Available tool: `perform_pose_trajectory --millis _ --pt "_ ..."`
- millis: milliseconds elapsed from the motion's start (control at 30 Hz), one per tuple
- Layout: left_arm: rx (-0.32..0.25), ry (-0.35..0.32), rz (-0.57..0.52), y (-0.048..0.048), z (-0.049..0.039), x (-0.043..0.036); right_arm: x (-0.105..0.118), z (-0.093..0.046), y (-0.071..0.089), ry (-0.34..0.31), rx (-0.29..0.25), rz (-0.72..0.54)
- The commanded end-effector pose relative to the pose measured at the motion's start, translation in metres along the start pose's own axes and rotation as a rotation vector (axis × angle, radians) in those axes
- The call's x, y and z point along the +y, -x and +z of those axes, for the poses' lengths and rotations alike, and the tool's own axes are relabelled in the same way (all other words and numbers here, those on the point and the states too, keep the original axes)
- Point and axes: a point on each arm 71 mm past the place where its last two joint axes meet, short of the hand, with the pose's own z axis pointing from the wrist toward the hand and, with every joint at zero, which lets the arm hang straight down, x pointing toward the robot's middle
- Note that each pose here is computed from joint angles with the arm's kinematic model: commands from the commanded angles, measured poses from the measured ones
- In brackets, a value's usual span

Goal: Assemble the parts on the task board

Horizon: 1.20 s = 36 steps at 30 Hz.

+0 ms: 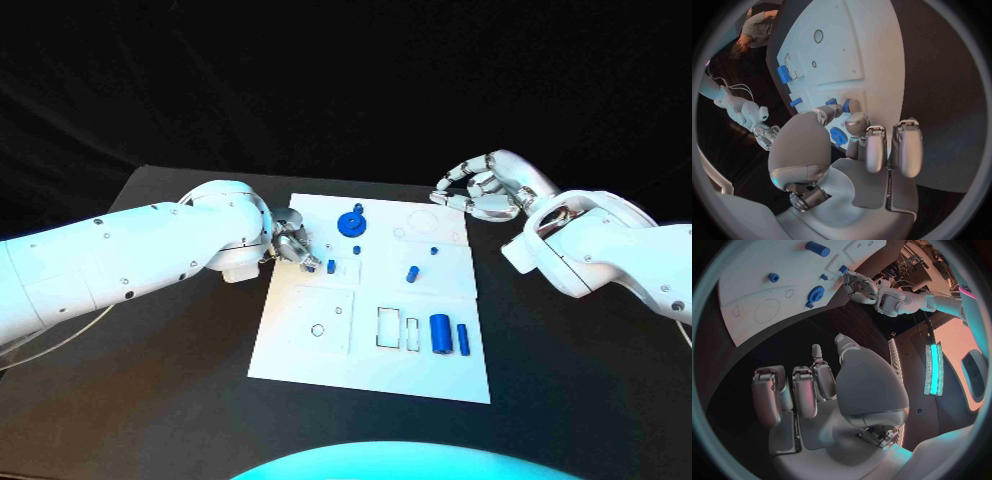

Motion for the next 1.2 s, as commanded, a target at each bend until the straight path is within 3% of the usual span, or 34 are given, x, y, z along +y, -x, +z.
perform_pose_trajectory --millis 33,500,900,1033,1200 --pt "0.015 0.011 0.005 -0.0023 0.0006 0.0014 0.001 0.0 -0.001 0.013 0.003 -0.005" --pt "-0.038 0.006 -0.033 0.0046 -0.0036 0.0067 0.001 -0.001 0.0 0.013 -0.001 -0.005" --pt "-0.154 -0.094 -0.193 0.0204 -0.0092 0.0012 0.0 -0.001 0.001 0.011 -0.004 -0.006" --pt "-0.222 -0.165 -0.244 0.0266 -0.0102 -0.0045 -0.001 -0.001 0.001 0.009 -0.005 -0.007" --pt "-0.322 -0.3 -0.188 0.0305 -0.0107 -0.0217 -0.001 -0.001 0.001 0.009 -0.004 -0.008"
